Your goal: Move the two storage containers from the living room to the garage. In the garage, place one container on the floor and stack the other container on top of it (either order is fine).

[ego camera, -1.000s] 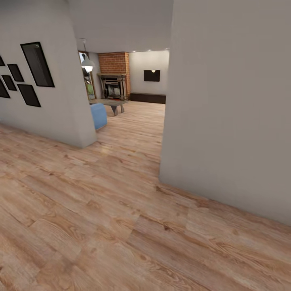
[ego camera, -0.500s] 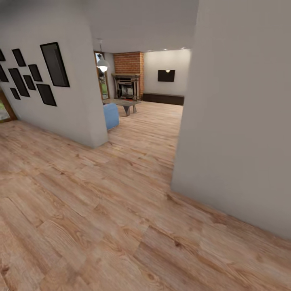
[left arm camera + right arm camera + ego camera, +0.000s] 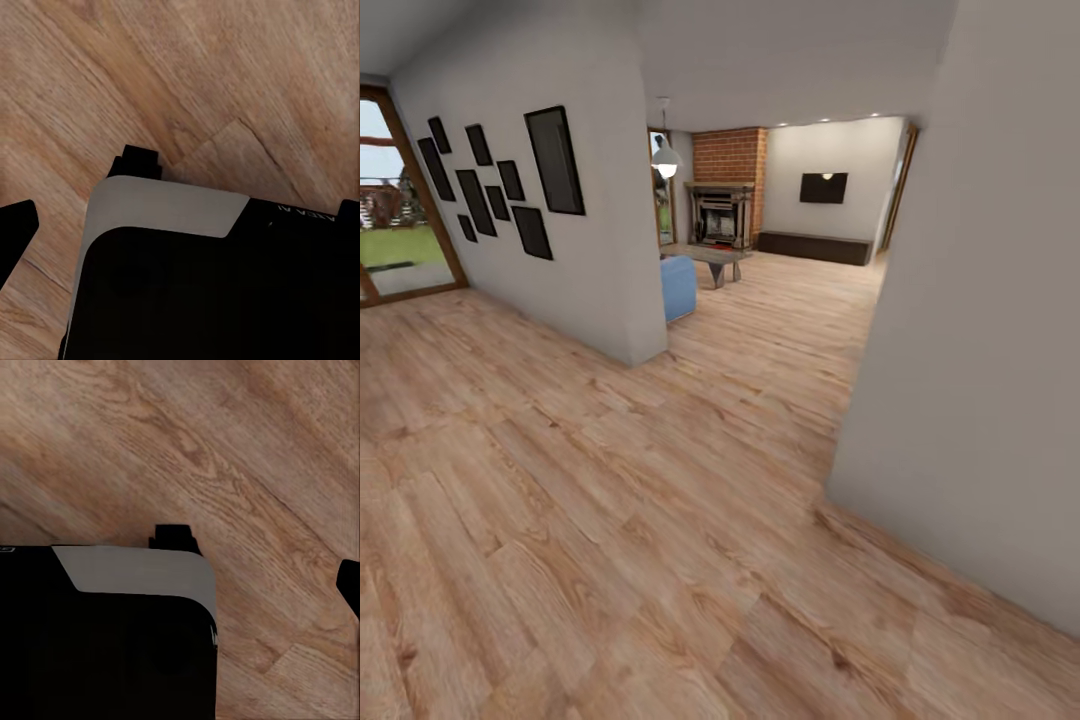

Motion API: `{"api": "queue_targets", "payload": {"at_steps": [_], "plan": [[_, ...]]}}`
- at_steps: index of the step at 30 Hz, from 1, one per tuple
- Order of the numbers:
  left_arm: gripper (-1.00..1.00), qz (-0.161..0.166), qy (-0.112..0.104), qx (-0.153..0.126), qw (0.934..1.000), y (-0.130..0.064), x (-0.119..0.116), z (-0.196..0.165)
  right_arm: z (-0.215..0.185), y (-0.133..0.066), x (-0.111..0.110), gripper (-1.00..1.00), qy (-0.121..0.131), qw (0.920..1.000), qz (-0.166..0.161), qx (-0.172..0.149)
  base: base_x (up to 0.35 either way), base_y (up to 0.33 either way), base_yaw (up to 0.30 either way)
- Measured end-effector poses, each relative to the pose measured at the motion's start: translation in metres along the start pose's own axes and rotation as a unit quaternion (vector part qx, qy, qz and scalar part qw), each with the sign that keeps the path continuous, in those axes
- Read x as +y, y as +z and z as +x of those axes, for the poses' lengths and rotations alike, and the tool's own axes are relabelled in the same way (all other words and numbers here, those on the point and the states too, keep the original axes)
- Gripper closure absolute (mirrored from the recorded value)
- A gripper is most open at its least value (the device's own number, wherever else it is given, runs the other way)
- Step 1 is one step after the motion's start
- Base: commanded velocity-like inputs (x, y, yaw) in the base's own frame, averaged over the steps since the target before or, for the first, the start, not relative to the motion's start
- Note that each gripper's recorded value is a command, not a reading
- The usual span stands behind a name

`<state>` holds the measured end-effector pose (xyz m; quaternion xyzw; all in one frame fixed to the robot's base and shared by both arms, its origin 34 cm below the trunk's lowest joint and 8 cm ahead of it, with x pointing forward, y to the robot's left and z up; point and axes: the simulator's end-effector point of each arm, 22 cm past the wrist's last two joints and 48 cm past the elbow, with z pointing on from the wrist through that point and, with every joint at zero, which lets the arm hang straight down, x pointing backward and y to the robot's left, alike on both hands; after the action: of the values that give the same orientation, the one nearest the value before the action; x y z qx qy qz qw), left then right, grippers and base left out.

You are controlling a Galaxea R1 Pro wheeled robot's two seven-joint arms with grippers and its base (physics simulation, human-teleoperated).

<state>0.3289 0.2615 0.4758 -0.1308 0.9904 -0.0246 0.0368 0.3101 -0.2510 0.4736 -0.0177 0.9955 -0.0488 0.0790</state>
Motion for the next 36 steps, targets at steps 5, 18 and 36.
{"api": "queue_targets", "payload": {"at_steps": [5,18,36], "plan": [[-1.00,0.000,0.001,0.000,1.0000,0.0000,-0.0001,-0.0001,0.0000,0.0000,0.0000,-1.00,0.000,1.0000,0.000,0.000,0.322,0.000,0.154],[-1.00,0.000,0.002,0.000,1.0000,0.0000,0.0000,0.0000,0.0001,0.0000,0.0000,-1.00,0.000,1.0000,0.000,0.000,0.322,0.000,0.005],[-1.00,0.000,0.002,0.000,1.0000,0.0000,0.0001,0.0003,0.0004,0.0000,0.0000,-1.00,0.000,1.0000,0.000,0.001,0.322,0.000,0.000]]}}
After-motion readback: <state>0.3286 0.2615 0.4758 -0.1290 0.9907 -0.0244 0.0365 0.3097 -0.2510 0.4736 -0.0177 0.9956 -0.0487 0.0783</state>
